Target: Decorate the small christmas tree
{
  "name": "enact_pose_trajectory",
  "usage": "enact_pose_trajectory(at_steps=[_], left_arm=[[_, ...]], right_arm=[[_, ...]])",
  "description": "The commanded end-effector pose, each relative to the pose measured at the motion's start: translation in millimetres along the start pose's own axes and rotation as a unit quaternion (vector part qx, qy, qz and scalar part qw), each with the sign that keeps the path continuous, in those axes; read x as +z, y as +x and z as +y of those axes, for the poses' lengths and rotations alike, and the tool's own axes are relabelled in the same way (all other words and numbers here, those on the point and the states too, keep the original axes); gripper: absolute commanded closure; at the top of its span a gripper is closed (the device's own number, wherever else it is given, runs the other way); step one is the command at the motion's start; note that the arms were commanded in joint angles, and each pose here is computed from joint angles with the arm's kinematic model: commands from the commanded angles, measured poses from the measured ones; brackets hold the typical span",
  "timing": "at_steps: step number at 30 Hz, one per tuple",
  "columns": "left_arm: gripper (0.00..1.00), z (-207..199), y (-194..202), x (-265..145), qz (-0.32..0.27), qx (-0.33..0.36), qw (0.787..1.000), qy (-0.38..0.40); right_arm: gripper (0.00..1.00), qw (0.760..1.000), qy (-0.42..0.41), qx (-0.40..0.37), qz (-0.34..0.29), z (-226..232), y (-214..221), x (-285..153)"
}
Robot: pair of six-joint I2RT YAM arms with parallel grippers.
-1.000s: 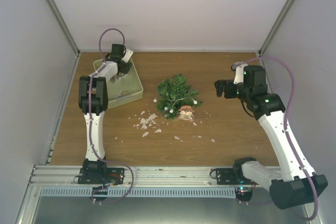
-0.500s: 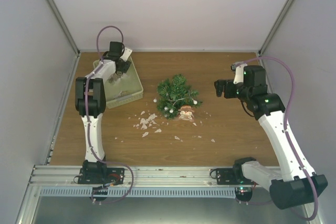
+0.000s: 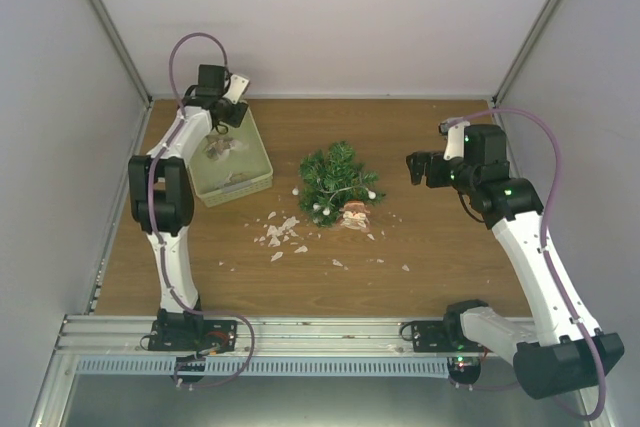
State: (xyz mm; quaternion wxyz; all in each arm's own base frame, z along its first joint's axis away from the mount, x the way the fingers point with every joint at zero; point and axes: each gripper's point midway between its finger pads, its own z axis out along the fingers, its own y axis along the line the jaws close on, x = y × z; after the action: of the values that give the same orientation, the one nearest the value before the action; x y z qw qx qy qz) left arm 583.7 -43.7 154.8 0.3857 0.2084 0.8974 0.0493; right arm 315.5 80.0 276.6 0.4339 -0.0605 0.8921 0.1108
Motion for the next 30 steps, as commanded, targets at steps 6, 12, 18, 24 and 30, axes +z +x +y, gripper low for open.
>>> enact_pose_trajectory(at_steps=[6, 12, 18, 24, 30], left_arm=[[0.48, -20.7, -50.5, -76.2, -0.076, -0.031, 0.994, 0.077], [0.47, -34.6, -64.7, -119.0, -0.102, -0.035, 0.987, 0.121], [0.46, -62.3, -63.8, -158.8, -0.127, -0.032, 0.972, 0.194], [0.46, -105.7, -60.3, -210.1, -0.168, -0.020, 0.933, 0.317], [0.46, -128.5, -57.1, -243.5, -0.187, -0.025, 0.901, 0.391]], right_arm=[[0.01, 0.999, -0.022, -0.004, -0.037, 7.6, -24.0, -4.9], [0.00, 0.999, -0.025, -0.001, -0.039, 8.4, -22.5, -6.1], [0.00, 0.999, -0.027, 0.000, -0.036, 8.6, -19.2, -4.2], [0.00, 0.999, -0.028, 0.001, -0.034, 8.9, -17.5, -3.7], [0.00, 0.999, -0.030, 0.006, -0.028, 9.1, -11.6, -1.1]])
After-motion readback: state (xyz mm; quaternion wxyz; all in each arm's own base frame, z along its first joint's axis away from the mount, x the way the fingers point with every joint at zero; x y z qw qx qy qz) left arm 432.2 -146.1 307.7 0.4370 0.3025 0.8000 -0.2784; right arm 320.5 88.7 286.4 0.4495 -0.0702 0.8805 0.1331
